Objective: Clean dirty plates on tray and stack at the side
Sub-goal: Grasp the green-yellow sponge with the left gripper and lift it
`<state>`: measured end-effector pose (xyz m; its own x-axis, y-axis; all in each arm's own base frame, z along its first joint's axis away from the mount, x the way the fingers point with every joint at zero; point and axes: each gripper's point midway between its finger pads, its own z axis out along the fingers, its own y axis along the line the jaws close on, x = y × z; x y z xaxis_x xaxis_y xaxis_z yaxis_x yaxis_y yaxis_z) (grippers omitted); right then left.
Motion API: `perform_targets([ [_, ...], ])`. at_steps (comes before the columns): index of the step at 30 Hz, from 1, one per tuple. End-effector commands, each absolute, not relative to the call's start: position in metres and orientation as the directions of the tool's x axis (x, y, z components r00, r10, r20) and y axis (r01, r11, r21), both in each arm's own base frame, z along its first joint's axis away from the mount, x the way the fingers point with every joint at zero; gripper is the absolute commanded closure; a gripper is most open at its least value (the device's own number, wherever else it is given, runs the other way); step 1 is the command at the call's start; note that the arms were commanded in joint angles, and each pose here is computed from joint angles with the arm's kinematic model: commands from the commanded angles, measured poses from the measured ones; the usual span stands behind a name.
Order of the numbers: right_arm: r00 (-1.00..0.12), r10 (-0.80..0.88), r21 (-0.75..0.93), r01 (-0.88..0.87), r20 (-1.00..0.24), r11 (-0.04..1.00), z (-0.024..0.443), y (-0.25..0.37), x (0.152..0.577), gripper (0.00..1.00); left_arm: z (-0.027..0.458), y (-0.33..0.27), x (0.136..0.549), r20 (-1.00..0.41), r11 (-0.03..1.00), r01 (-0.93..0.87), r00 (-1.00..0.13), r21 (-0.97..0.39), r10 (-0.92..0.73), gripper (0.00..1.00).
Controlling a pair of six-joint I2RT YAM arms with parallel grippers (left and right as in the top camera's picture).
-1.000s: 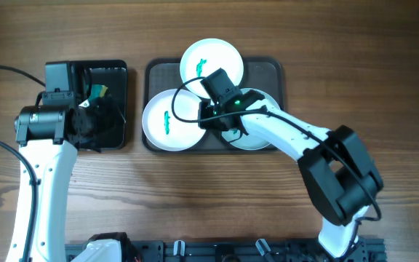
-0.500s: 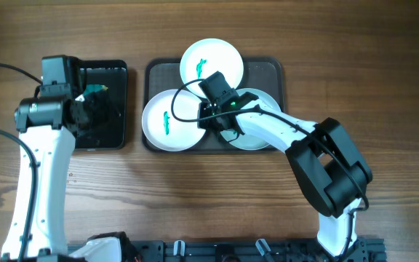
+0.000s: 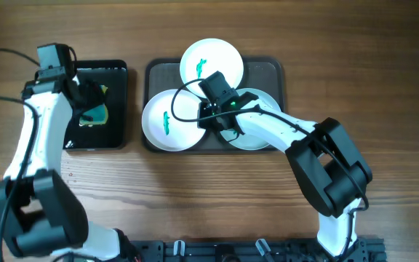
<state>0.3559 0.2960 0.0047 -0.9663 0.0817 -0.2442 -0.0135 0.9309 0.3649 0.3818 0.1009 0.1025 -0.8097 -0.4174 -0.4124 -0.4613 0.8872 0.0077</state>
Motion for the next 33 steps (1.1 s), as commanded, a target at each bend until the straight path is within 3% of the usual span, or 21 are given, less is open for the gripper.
perform_targets([
  [1,-0.969,0.074,0.362,-0.016,-0.234,0.932,-0.002,0.299,0.356,0.96,0.085,0.105,0.403,-0.426,0.916,-0.402,-0.832,0.019,-0.356,0.25],
  [23,-0.970,0.073,0.366,-0.017,-0.231,0.930,-0.002,0.300,0.356,0.96,0.003,0.116,0.404,-0.300,0.904,-0.424,-0.871,0.056,-0.390,0.66],
  [25,-0.970,0.073,0.366,-0.017,-0.230,0.930,-0.002,0.300,0.356,0.96,0.004,0.116,0.405,-0.305,0.904,-0.424,-0.869,0.055,-0.389,0.73],
  [28,-0.970,0.073,0.367,-0.017,-0.230,0.930,-0.001,0.300,0.355,0.96,0.004,0.116,0.406,-0.308,0.904,-0.424,-0.868,0.054,-0.389,0.96],
  [33,-0.971,0.072,0.374,-0.019,-0.229,0.927,-0.001,0.301,0.355,0.96,0.005,0.117,0.410,-0.324,0.904,-0.425,-0.863,0.050,-0.388,0.96],
])
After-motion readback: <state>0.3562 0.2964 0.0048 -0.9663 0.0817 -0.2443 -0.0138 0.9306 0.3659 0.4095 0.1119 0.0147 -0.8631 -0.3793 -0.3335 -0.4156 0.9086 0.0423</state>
